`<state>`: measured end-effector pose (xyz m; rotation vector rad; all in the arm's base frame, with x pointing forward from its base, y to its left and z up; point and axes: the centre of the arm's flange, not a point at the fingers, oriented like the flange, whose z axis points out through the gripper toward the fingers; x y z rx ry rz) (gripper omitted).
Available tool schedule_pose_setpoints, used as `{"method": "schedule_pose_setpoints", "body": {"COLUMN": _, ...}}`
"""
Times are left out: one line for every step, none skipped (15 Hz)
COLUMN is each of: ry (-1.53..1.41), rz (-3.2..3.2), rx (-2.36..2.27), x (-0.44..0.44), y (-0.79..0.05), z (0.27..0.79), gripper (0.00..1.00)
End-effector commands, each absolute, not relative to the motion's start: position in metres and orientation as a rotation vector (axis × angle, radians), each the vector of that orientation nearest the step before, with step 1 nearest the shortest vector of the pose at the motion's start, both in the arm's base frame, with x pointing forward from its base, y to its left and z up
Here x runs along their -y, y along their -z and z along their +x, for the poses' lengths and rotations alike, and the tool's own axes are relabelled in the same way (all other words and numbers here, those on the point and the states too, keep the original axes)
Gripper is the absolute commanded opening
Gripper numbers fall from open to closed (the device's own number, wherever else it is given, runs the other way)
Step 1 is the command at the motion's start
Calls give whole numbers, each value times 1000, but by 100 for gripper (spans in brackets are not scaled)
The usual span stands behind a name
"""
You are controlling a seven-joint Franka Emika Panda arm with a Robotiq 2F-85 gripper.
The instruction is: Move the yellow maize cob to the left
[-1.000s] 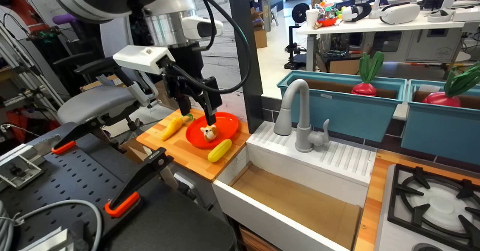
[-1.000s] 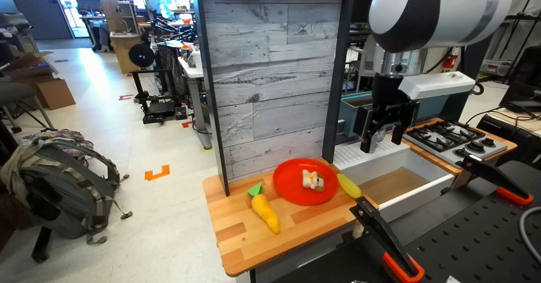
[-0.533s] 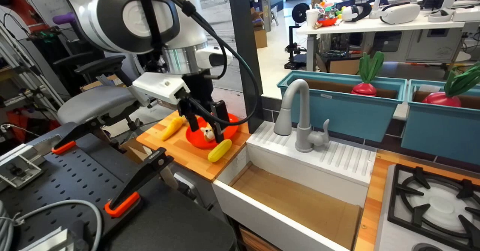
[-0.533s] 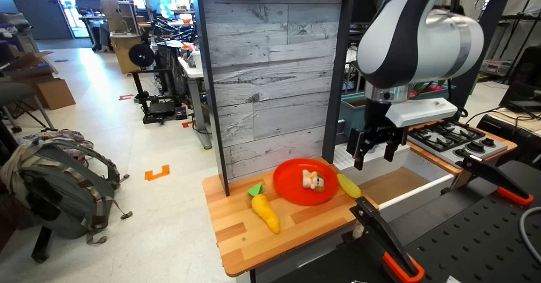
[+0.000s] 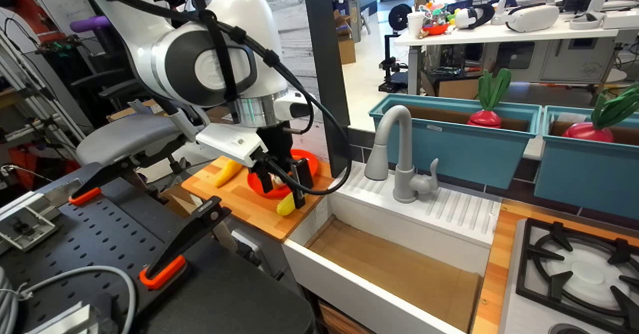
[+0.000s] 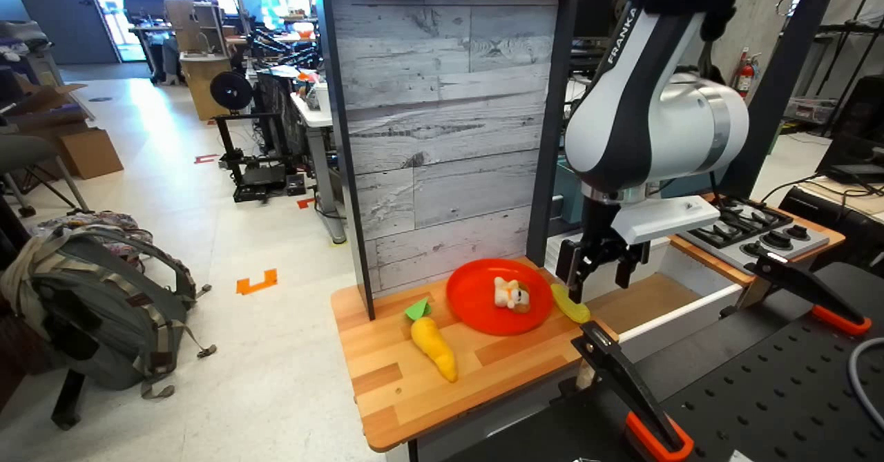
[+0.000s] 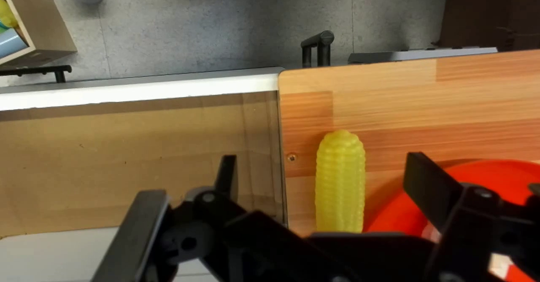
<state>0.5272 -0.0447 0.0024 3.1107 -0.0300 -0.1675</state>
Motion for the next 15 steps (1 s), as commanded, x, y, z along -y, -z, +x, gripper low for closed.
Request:
{"method": "schedule_pose_setpoints", "body": {"ry": 144, "rz": 3102, "rx": 18, "x": 39, "y": 20, "z": 542, "gripper": 100}}
{"method": "schedule_pose_setpoints", "body": {"ry": 145, "rz": 3101, "rx": 14, "x": 38, "y": 24, "z": 544, "gripper": 100}}
{"method": "schedule_pose_setpoints", "body": {"ry": 149, "rz": 3102, "rx": 11, "x": 37, "y": 28, "z": 546, "gripper": 100}}
{"method": "schedule_pose_setpoints", "body": {"ry": 147, "rz": 3101, "rx": 8, "x": 36, "y": 31, "z": 549, "gripper": 100}}
{"method": "schedule_pose_setpoints", "body": {"ry": 149, "rz": 3102, "rx": 3, "x": 34, "y": 35, "z": 551, "gripper": 100}}
{"method": "schedule_pose_setpoints", "body": {"ry": 148, "rz": 3102, "rx": 0, "x": 33, "y": 37, "z": 552, "gripper": 100}}
{"method": "schedule_pose_setpoints", "body": {"ry": 149, "rz": 3101, "rx": -6, "x": 32, "y": 39, "z": 554, "gripper": 100}}
{"method": "schedule_pose_setpoints", "body": {"ry": 146, "rz": 3102, "rx": -8, "x": 31, "y": 41, "z": 555, "gripper": 100}}
{"method": "schedule_pose_setpoints", "body": {"ry": 135, "rz": 3101, "rx": -11, "x": 30, "y": 43, "z": 557, "gripper": 100}}
{"method": "schedule_pose_setpoints", "body": {"ry": 138, "rz": 3102, "rx": -13, "x": 29, "y": 45, "z": 559, "gripper": 100}}
{"method": "schedule_pose_setpoints", "body": {"ry": 137, "rz": 3103, "rx": -17, "x": 28, "y": 47, "z": 561, "gripper": 100}}
{"method": "schedule_pose_setpoints", "body": {"ry": 138, "rz": 3104, "rx": -20, "x": 28, "y": 48, "z": 562, "gripper": 100}}
{"method": "schedule_pose_setpoints", "body": {"ry": 137, "rz": 3102, "rx": -30, "x": 27, "y": 48, "z": 562, "gripper": 75}}
{"method": "schedule_pose_setpoints", "body": {"ry": 136, "rz": 3102, "rx": -35, "x": 27, "y": 49, "z": 563, "gripper": 74}}
{"method": "schedule_pose_setpoints", "body": {"ry": 134, "rz": 3102, "rx": -39, "x": 27, "y": 49, "z": 564, "gripper": 65}}
